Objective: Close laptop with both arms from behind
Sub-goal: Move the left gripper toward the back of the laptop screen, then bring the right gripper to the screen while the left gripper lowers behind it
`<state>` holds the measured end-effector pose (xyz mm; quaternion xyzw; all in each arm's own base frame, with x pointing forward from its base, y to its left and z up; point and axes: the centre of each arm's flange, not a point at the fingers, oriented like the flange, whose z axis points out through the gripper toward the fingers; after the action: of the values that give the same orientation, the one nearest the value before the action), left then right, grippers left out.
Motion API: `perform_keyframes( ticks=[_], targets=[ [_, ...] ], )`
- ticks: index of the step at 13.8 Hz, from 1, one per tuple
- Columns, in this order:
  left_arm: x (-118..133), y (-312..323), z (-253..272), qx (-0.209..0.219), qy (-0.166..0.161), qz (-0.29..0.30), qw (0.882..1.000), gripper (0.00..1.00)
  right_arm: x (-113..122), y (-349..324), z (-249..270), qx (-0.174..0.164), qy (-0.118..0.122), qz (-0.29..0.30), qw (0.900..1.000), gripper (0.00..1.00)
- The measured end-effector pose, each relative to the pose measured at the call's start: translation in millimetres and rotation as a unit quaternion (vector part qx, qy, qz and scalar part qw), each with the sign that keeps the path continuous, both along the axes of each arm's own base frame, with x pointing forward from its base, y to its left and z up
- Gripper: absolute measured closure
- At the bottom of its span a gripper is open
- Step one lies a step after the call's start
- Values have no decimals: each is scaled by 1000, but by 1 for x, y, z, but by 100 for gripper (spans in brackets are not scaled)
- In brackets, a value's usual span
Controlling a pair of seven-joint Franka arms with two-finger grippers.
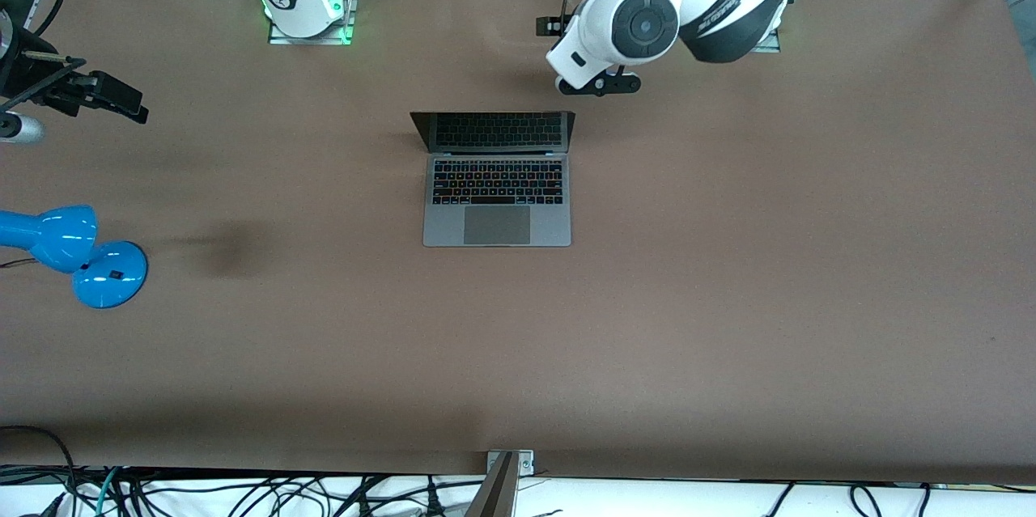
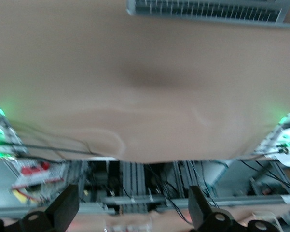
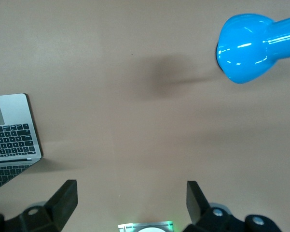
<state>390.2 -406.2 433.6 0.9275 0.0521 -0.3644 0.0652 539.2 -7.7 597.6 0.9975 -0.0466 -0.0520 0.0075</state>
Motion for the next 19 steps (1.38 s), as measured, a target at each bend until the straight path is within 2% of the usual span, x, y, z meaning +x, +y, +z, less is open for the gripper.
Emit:
perform_keyframes(
  ticks=[2,6,8,9,10,14,16,18,19],
  targets=[
    [-2,-9,-16,9,20,9,1000,0,-2,10,-3,2,11,9,1000,0],
    [-15,-29,-25,19,17,13,1000,5,-10,72,-34,-1,90,66,994,0],
    [-20,-36,-26,22,9,10,1000,22,-14,114,-56,-5,116,105,988,0],
    [-22,-39,-28,24,7,9,1000,22,-18,138,-69,-8,128,121,984,0],
    [-22,-40,-30,26,6,9,1000,30,-24,163,-82,-10,138,128,982,0],
    [-16,-35,-40,41,-5,4,999,77,-64,259,-130,15,154,106,982,0],
    [-11,-31,-47,48,-6,4,999,97,-91,296,-151,15,157,110,981,1],
    [-5,-29,-57,53,-11,5,999,99,-117,327,-169,9,158,128,979,4],
    [-4,-29,-61,53,-11,6,999,99,-128,339,-178,7,157,135,978,10]
  ],
)
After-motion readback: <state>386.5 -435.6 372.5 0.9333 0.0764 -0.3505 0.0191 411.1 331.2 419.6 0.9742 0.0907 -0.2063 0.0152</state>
